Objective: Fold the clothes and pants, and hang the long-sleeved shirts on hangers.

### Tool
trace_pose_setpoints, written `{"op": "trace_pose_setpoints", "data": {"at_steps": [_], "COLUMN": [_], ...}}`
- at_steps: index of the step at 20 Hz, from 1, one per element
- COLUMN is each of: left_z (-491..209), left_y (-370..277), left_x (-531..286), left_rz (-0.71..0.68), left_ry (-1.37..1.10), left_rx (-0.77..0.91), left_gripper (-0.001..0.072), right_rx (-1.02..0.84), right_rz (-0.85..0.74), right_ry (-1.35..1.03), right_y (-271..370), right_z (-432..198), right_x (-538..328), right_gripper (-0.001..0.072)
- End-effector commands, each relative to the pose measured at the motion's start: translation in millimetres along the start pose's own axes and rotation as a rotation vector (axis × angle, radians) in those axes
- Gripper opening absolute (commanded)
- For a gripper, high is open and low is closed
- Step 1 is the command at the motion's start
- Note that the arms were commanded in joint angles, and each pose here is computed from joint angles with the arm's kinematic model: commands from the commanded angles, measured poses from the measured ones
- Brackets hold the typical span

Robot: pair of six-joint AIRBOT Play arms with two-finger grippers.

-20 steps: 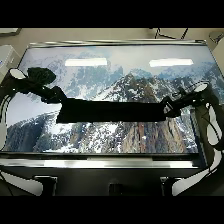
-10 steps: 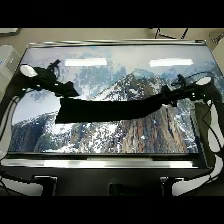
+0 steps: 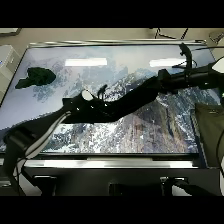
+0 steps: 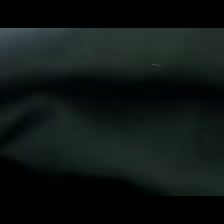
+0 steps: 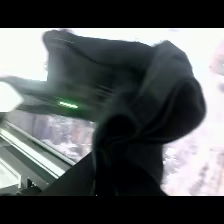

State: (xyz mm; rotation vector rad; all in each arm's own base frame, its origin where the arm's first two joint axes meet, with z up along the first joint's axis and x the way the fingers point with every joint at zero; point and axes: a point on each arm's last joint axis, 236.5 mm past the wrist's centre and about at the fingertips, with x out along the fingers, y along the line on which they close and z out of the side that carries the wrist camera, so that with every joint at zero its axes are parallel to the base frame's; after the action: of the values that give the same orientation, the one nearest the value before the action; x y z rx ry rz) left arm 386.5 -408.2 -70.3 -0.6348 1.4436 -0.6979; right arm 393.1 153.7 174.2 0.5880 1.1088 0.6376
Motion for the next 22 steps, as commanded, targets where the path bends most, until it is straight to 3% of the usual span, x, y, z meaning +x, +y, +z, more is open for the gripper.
{"op": "trace_pose_setpoints", "data": {"at_steps": [1,5,9,14,19,20,21,22], "left_z": [-30.8,-14.1,17.5,87.1,81.9,75.5,70.4,65.6], "left_y": [-41.4,-80.6,-31.3,96.6,105.2,96.7,87.5,77.6], "left_x": [64.5,85.4,39.8,-192.9,-409.4,-433.6,-449.4,-460.7], "left_rz": [-0.110,-0.225,-0.101,0.361,0.474,0.482,0.489,0.489], "left_ry": [-0.012,-0.190,-0.163,-0.285,-0.605,-0.653,-0.689,-0.719], "left_rx": [-0.176,-0.336,-0.137,0.023,-0.004,0.013,0.039,0.055], "left_gripper": [0.0024,0.0024,0.0019,0.0019,0.0021,0.0021,0.0021,0.0021], "right_rx": [-0.064,-0.034,-0.018,0.063,0.249,0.300,0.358,0.413], "right_rz": [0.042,0.015,0.041,0.207,0.232,0.234,0.243,0.261], "right_ry": [-0.040,0.020,0.016,0.051,0.161,0.197,0.229,0.250], "right_y": [49.2,43.3,46.6,83.1,73.3,67.9,63.5,61.5], "right_z": [-10.4,-18.2,-7.0,-14.3,-63.9,-79.5,-90.9,-97.1], "right_x": [-8.0,18.4,70.2,166.5,285.9,308.2,323.9,333.7], "right_gripper": [0.0043,0.0043,0.0043,0.0043,0.0045,0.0094,0.0301,0.0589]}}
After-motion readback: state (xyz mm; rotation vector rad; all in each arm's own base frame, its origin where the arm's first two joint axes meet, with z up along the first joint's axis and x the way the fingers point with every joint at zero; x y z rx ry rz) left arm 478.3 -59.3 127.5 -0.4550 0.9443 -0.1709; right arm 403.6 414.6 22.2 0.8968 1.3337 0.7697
